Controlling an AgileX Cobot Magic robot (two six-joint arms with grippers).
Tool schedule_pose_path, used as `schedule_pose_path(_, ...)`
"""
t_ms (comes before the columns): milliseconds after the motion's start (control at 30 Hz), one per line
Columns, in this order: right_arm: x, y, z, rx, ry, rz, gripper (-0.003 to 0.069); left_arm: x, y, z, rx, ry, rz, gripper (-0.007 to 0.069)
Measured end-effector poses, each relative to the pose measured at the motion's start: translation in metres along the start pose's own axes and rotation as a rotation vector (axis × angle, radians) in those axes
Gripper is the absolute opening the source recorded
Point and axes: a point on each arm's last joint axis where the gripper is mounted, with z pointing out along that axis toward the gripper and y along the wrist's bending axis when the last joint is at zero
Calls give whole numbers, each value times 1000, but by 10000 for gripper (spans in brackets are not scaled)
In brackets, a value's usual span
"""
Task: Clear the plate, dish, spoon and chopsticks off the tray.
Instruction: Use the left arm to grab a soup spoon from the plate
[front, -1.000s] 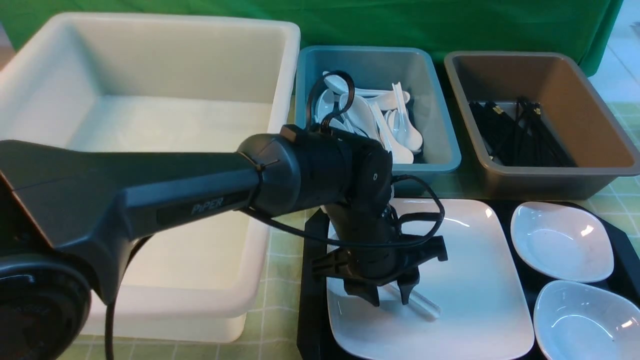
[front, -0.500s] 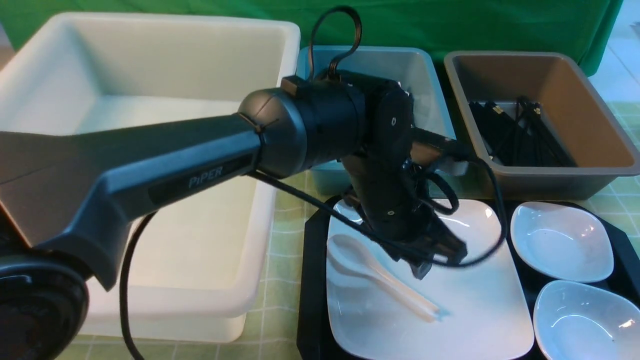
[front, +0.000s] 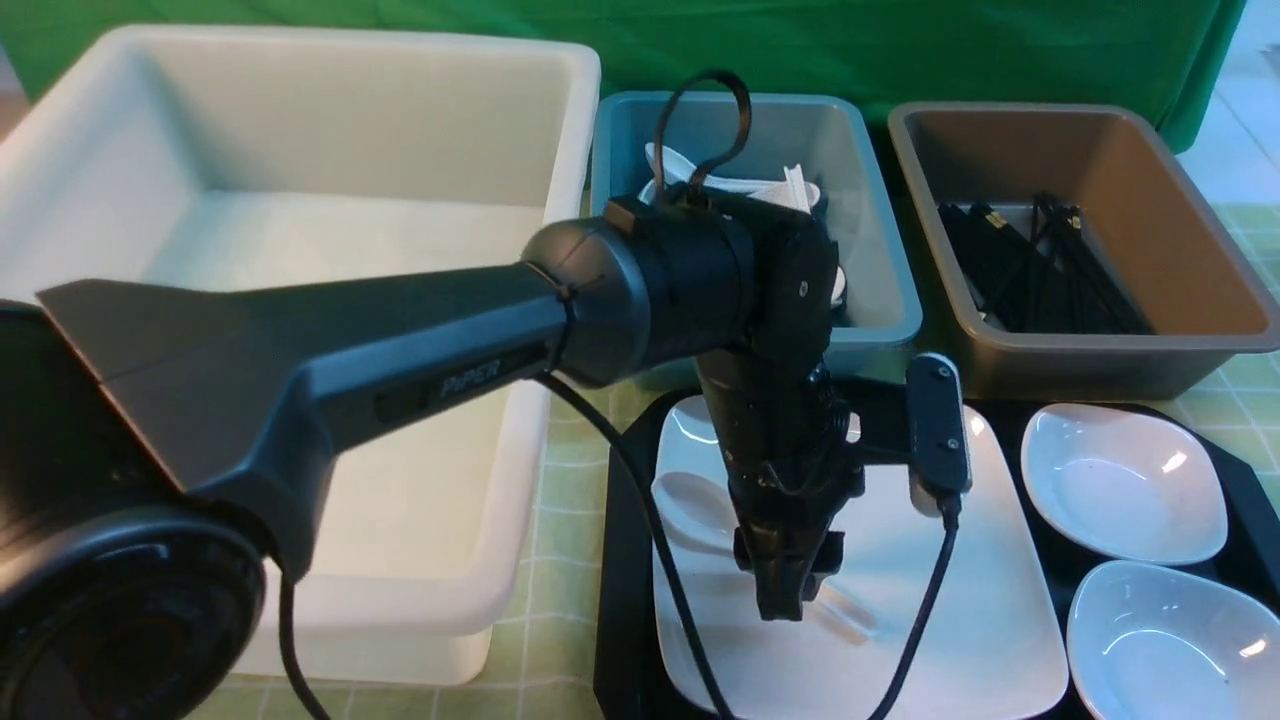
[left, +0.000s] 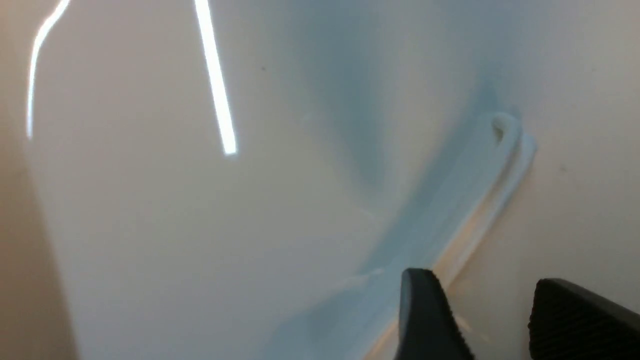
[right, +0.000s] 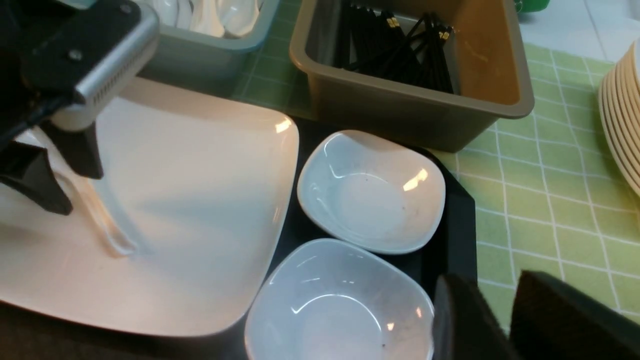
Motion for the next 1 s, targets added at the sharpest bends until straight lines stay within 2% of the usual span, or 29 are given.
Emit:
schedule_pose_path(167, 0, 0, 0, 0, 0, 0, 166, -11, -7, 15, -40, 53, 174, 277)
schedule_pose_path(533, 0, 0, 0, 1, 0, -1, 176, -14, -7, 32, -27, 49, 169, 270)
schedule_pose_path(633, 0, 0, 0, 1, -1, -1, 176, -14, -7, 32, -27, 49, 64, 214)
schedule_pose_path(700, 0, 0, 0, 1, -1, -1, 176, -15, -7, 31, -22, 53, -62, 109)
schedule_pose_path(767, 0, 0, 0, 1, -1, -1, 176, -17, -5, 29, -19, 57, -166, 67)
schedule_pose_path(867, 0, 0, 0, 1, -1, -1, 176, -20, 0, 20, -14, 81, -300, 66)
schedule_pose_path(1000, 0, 0, 0, 1, -1, -1, 180, -31, 16, -14, -99, 72, -430, 66)
